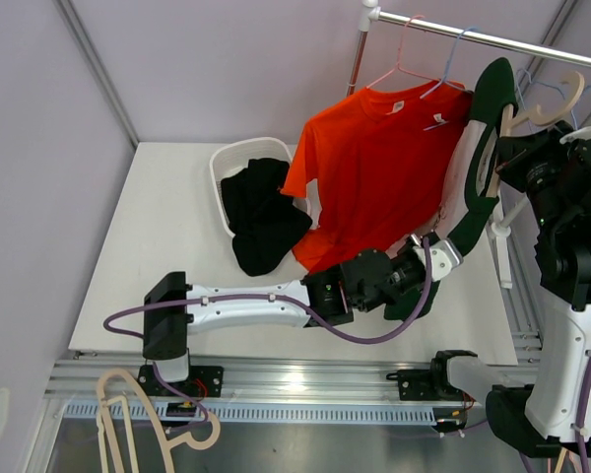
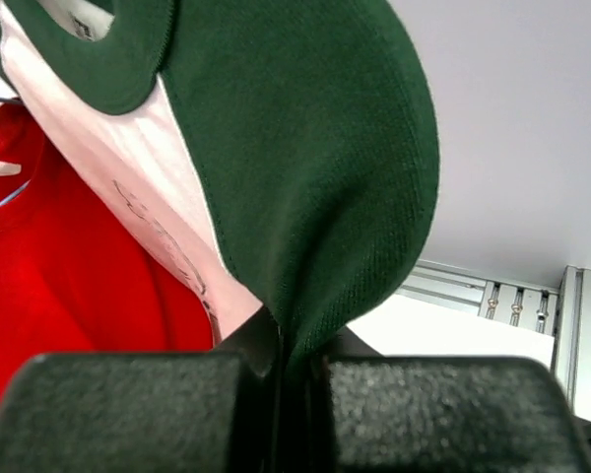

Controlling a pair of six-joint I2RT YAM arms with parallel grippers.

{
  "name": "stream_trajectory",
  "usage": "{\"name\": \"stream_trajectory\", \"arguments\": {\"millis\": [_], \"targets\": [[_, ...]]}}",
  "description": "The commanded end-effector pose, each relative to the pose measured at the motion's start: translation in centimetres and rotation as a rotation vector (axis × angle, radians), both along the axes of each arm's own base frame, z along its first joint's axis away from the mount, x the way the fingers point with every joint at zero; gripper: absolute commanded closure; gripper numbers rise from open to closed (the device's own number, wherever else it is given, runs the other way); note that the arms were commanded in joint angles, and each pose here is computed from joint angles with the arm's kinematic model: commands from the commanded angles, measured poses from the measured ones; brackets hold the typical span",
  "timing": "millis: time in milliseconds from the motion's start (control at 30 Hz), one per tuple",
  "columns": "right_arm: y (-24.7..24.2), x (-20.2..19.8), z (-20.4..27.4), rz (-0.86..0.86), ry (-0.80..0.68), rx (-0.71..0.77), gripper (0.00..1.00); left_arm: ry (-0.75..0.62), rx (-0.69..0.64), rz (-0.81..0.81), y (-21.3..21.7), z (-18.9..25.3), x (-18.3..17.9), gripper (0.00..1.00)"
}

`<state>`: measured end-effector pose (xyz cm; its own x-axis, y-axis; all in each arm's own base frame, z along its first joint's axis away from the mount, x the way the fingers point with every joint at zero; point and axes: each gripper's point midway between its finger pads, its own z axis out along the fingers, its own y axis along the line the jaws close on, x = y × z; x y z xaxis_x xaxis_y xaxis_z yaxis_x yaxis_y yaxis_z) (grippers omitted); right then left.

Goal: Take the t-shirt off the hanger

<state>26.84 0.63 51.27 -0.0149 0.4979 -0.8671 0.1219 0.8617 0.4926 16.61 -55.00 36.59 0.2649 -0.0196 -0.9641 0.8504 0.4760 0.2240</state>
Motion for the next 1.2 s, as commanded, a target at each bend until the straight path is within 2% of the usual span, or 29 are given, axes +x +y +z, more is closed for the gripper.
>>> {"name": "stream_trajectory", "arguments": {"millis": [0, 67, 300, 400, 567, 800, 1033, 1167], "targets": [[0.1, -0.7, 3.1, 0.005, -0.122, 0.005, 1.0, 0.013, -0.111, 0.029, 2.3, 5.0, -0.2, 0.99], [-0.3, 0.5, 2.2, -0.018, -0.095, -0.009, 1.0, 0.0, -0.103, 0.019, 2.7, 5.0, -1.5, 0.99], [-1.4, 4.3, 0.4, -0.083, -0.046, -0.042, 1.0, -0.046, -0.151, -0.018, 6.5, 8.8, -5.7, 0.99], [-2.2, 5.7, 0.8, -0.127, -0.041, -0.068, 1.0, 0.003, -0.174, -0.051, 7.7, 8.8, -7.0, 0.99], [-2.7, 7.7, 1.6, -0.156, -0.045, -0.084, 1.0, 0.075, -0.156, -0.13, 7.2, 6.0, -9.7, 0.99], [-2.7, 9.2, 1.9, -0.157, -0.037, -0.084, 1.0, 0.231, -0.072, -0.217, 4.5, -1.2, -13.2, 0.99], [-3.1, 8.7, 2.1, -0.158, -0.033, -0.085, 1.0, 0.253, -0.017, -0.234, 2.9, -5.5, -14.4, 0.99], [-2.9, 8.2, 2.3, -0.143, -0.035, -0.093, 1.0, 0.235, -0.076, -0.227, 3.5, -5.6, -14.1, 0.99]]}}
